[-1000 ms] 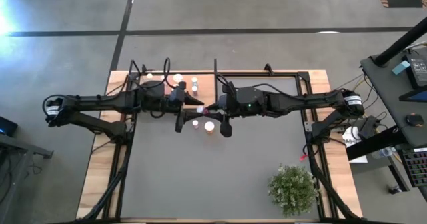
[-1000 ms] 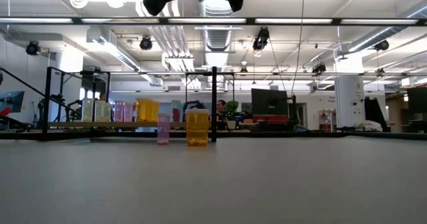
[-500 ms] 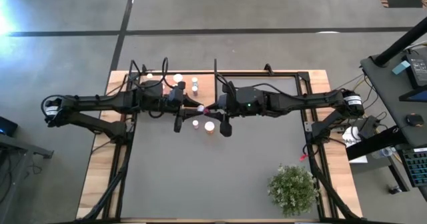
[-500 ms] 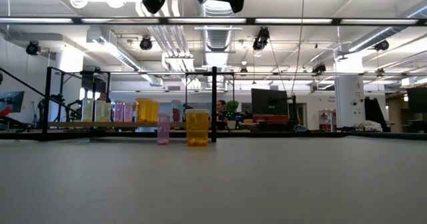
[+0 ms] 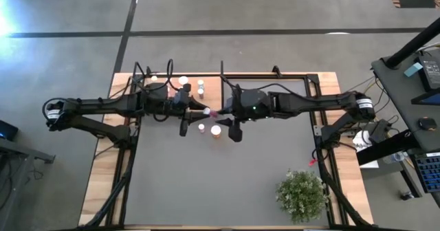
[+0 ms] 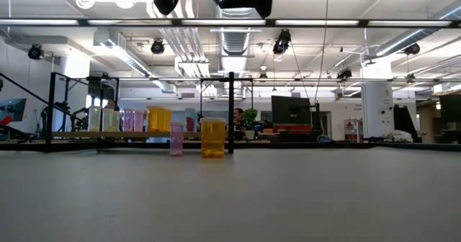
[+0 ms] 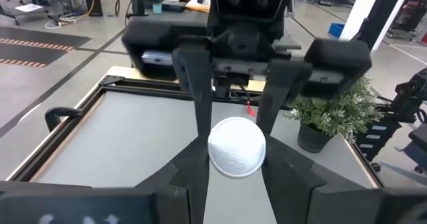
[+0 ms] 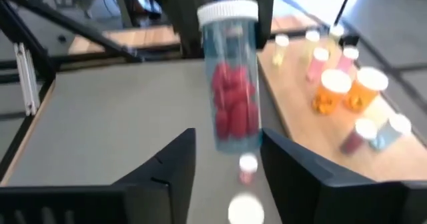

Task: Pick and place medicine bottles onto shelf by color
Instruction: Put the blue pill bottle on the shelf aligned with the other blue pill bottles

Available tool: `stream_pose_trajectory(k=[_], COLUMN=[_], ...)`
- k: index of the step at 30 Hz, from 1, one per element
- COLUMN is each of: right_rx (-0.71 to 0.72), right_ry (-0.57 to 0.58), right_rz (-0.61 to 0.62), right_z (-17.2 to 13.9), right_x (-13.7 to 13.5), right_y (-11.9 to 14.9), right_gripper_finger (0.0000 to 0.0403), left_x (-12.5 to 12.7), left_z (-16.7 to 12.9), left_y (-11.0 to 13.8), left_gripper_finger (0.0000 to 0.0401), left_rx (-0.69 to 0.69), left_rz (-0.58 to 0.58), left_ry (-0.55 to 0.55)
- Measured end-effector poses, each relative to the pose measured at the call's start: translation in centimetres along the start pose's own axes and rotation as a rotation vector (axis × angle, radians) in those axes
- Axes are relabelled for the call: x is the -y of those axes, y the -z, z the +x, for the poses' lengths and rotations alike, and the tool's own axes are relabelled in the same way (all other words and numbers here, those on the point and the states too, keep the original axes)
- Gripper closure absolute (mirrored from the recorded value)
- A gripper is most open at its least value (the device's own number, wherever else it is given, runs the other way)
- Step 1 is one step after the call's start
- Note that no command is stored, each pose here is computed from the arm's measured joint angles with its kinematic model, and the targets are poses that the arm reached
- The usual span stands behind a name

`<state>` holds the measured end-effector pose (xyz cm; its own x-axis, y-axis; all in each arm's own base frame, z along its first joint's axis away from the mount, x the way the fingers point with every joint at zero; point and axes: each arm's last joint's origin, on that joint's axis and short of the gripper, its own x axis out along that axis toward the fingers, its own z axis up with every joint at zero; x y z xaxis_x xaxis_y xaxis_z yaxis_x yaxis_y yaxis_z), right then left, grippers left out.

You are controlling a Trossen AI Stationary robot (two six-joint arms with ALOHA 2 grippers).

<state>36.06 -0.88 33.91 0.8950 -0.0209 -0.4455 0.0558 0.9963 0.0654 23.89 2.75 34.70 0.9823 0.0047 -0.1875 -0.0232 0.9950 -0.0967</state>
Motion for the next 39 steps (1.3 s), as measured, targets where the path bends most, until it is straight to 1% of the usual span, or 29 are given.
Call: stream_pose_trajectory(k=[5,8,11,15,17,19,22,26,28,31,35,39], right_rx=[-0.172,-0.26,-0.302,-0.317,-0.319,-0.293,-0.257,-0.164,-0.098,-0.025,0.085,0.246], right_ry=[0.011,0.018,0.025,0.025,0.025,0.024,0.018,0.008,0.006,0.001,-0.008,-0.023], right_rz=[0.022,0.016,0.016,0.008,0.007,0.004,-0.041,-0.08,-0.082,-0.074,-0.028,0.014], right_z=[-2.1,-3.6,-5.1,-7.3,-8.5,-9.7,-11.2,-12.0,-11.9,-11.7,-11.8,-12.3], right_x=[-0.1,-0.1,-0.1,-0.1,-0.1,-0.1,-0.1,0.0,0.1,0.2,0.5,0.6], right_y=[-0.9,-1.4,-1.7,-1.8,-1.7,-1.9,-1.6,-0.2,1.1,3.6,6.9,8.9], right_gripper_finger=[0.0208,0.0196,0.0192,0.0196,0.0198,0.02,0.02,0.02,0.02,0.02,0.02,0.02], left_x=[0.0,-0.1,-0.4,-0.7,-0.9,-1.2,-1.7,-2.5,-2.7,-2.9,-3.1,-3.5], left_z=[0.0,0.3,0.9,2.2,3.0,3.6,4.3,4.4,4.4,4.4,4.9,5.9], left_y=[0.0,0.2,0.6,1.6,2.1,2.5,2.9,3.1,3.2,3.4,4.0,5.3], left_gripper_finger=[0.0295,0.0295,0.0295,0.0295,0.0295,0.0295,0.0295,0.0295,0.0295,0.0295,0.0295,0.0295], left_rx=[-0.001,-0.007,-0.037,-0.115,-0.143,-0.175,-0.234,-0.355,-0.398,-0.437,-0.461,-0.517], left_rz=[-0.001,-0.05,-0.087,-0.137,-0.14,-0.145,-0.202,-0.235,-0.226,-0.205,-0.212,-0.242], left_ry=[-0.002,-0.029,-0.073,-0.103,-0.14,-0.191,-0.267,-0.376,-0.433,-0.505,-0.523,-0.549])
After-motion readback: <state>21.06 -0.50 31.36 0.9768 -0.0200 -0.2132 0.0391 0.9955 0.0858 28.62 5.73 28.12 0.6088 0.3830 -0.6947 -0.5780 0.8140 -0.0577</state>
